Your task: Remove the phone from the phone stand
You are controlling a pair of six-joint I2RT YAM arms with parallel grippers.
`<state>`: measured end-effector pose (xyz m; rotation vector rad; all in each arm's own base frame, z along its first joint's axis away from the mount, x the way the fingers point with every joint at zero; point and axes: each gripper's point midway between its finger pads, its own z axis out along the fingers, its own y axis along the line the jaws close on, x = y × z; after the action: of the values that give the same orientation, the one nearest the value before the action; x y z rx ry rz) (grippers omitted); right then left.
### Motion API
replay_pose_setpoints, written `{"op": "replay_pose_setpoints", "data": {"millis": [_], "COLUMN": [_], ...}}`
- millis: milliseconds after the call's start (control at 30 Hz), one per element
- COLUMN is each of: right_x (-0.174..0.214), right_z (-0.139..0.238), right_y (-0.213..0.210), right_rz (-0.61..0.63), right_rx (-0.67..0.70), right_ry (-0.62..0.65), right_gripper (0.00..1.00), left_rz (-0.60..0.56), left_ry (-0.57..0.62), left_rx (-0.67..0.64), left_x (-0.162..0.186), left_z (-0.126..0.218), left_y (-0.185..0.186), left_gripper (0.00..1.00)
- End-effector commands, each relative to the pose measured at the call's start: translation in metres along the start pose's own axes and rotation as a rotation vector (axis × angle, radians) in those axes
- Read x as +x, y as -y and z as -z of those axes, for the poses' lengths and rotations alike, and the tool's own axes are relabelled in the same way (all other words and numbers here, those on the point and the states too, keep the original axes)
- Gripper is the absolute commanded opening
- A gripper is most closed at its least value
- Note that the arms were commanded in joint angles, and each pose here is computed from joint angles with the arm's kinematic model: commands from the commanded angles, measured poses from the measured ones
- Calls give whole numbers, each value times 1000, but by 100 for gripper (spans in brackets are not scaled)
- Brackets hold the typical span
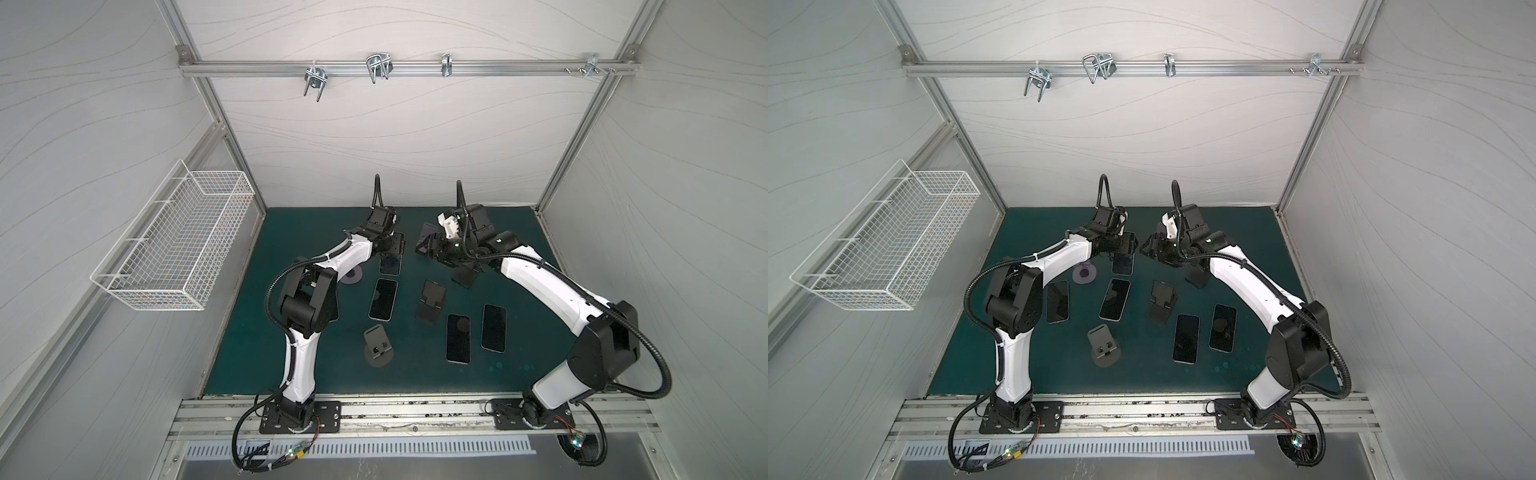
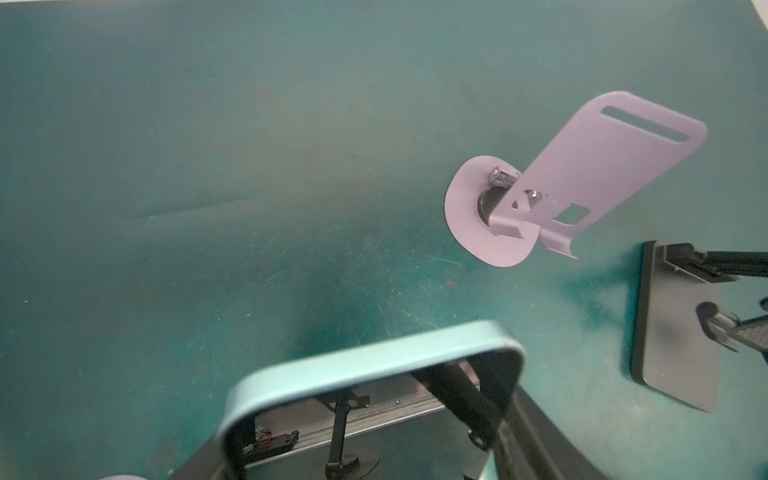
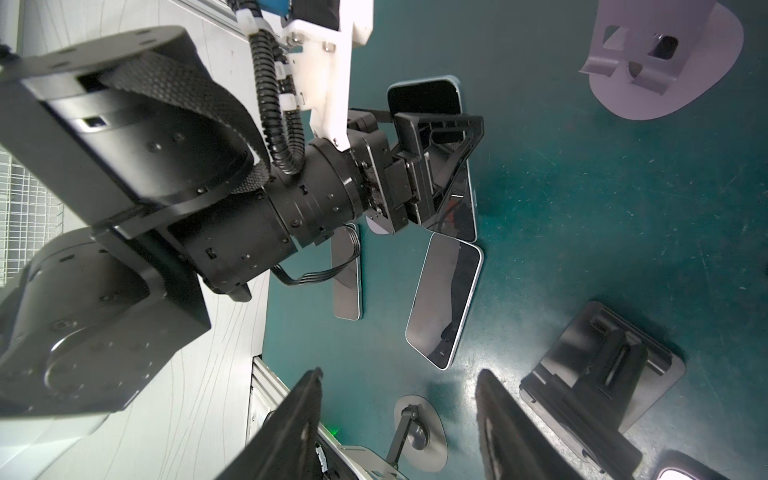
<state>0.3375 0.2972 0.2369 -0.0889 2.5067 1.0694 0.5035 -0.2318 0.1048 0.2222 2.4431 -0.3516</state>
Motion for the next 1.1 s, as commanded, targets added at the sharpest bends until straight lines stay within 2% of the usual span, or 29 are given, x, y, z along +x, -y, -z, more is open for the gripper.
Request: {"op": "replay_pose_setpoints", "data": {"millis": [0, 767, 1067], "right_x": [-4, -9, -7], "right_z": [-2, -19, -34], "right_y": [-4, 16, 19], "right_rz": [10, -26, -33], "right_rx": [-17, -6, -22], "right_ry": [-12, -62, -127], "right_gripper": [61, 61, 61], "left_rz": [11, 48, 57], "left_ry": [91, 67, 54], "left_rx": [32, 23, 14], "left_x": [-34, -37, -36], "left_z": [6, -22, -34], "left_y": [7, -5, -10], "left_gripper": [56, 56, 56]}}
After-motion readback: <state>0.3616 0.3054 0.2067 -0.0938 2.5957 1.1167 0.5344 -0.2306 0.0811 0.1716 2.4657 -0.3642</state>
